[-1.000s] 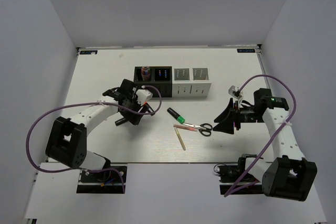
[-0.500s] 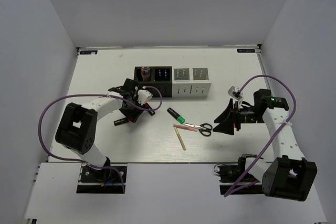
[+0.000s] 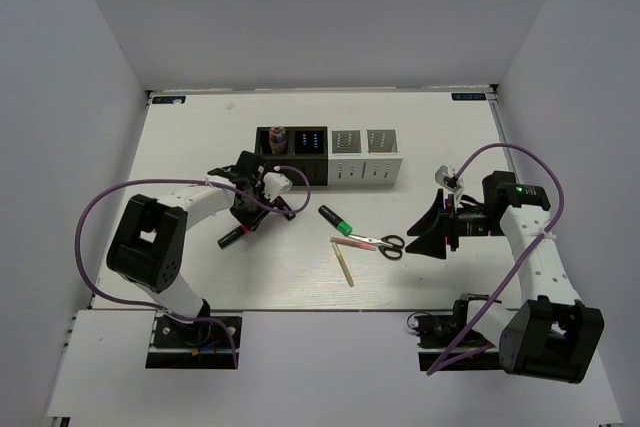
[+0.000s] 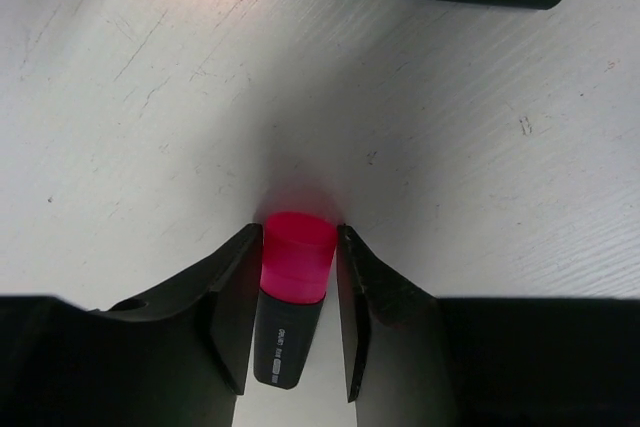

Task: Sort the stationery into containers
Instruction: Pick up the pen from the center of the board, then place the pen in the storage box.

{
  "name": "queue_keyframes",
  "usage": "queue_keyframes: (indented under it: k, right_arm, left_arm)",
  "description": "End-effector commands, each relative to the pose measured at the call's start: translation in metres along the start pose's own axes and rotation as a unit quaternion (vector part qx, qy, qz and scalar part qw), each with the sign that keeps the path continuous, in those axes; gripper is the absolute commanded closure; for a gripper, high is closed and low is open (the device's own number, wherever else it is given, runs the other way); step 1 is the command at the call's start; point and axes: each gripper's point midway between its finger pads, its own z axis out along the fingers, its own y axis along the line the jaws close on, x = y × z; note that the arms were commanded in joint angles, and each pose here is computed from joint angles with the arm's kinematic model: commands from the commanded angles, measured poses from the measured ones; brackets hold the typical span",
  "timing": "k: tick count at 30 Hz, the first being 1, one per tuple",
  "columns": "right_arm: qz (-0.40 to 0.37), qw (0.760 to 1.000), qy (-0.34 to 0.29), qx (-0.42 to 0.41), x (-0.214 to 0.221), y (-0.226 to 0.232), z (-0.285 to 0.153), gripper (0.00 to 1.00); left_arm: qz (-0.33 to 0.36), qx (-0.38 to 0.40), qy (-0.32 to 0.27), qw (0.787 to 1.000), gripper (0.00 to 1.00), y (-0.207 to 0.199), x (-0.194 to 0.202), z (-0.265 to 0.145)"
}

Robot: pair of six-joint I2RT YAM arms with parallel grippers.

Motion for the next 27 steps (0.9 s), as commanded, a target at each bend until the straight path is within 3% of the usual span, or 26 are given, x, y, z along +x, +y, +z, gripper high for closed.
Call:
queue_keyframes:
  k: [1,3,5,8,10,11,13,14,16,17,18,19,23,24,26,27]
  right_arm:
    - [-0.015,1.000,-0.018,-0.014,-0.012,0.010,0.000,0.35]
    - [-0.017,1.000,-0.020,-0.015,-0.013,0.011,-0.001,0.35]
    - [-0.017,1.000,-0.020,-0.016,-0.013,0.013,-0.001,0.35]
    - [-0.021,0.999,-0.020,-0.016,-0.014,0.014,-0.001,0.35]
    - [-0.020,0.999,-0.019,-0.016,-0.014,0.014,-0.001,0.40]
    - [-0.014,1.000,-0.018,-0.017,-0.014,0.015,-0.001,0.64]
    - [-0.009,1.000,-0.019,-0.018,-0.015,0.015,-0.002,0.95]
    - [-0.004,1.000,-0.017,-0.022,-0.016,0.016,-0.002,1.00]
    - [0.004,0.999,-0.020,-0.026,-0.018,0.017,-0.002,1.00]
    - [0.009,0.999,-0.020,-0.029,-0.019,0.018,-0.002,0.47]
    - [0.012,0.999,-0.022,-0.030,-0.020,0.018,-0.002,0.13]
    - [0.015,0.999,-0.021,-0.030,-0.020,0.019,-0.002,0.09]
    - [0.013,0.999,-0.021,-0.025,-0.015,0.018,-0.001,0.12]
    - [-0.014,0.999,-0.024,-0.019,-0.017,0.014,-0.001,0.21]
    - [0.003,1.000,-0.023,-0.016,-0.015,0.012,-0.001,0.34]
    - [0.005,1.000,-0.021,-0.017,-0.015,0.013,0.000,0.46]
  left_arm:
    - [0.012,-0.016,0.040,0.999,0.56,0.004,0.027,0.017]
    - [0.011,-0.017,0.047,0.999,0.58,0.004,0.030,0.019]
    - [0.011,-0.022,0.052,0.998,0.71,0.004,0.033,0.020]
    - [-0.002,-0.019,0.036,0.999,1.00,0.003,0.026,0.015]
    - [-0.019,-0.010,0.014,1.000,1.00,0.002,0.014,0.003]
    - [-0.026,0.008,-0.011,1.000,1.00,-0.004,0.003,-0.005]
    - [-0.040,0.010,-0.052,0.998,1.00,-0.003,-0.019,-0.029]
    - [-0.043,0.032,-0.067,0.996,1.00,-0.010,-0.025,-0.036]
    - [-0.061,0.030,-0.126,0.990,1.00,-0.008,-0.052,-0.066]
    - [-0.062,0.055,-0.148,0.986,1.00,-0.017,-0.061,-0.074]
    - [-0.063,0.057,-0.178,0.980,1.00,-0.014,-0.078,-0.089]
    - [-0.077,0.072,-0.207,0.973,1.00,-0.021,-0.089,-0.106]
    - [-0.093,0.095,-0.313,0.940,1.00,-0.023,-0.142,-0.151]
    - [-0.107,0.111,-0.329,0.932,1.00,-0.026,-0.151,-0.159]
    - [-0.141,0.119,-0.367,0.912,1.00,-0.022,-0.174,-0.169]
    - [-0.139,0.105,-0.411,0.895,1.00,-0.011,-0.196,-0.177]
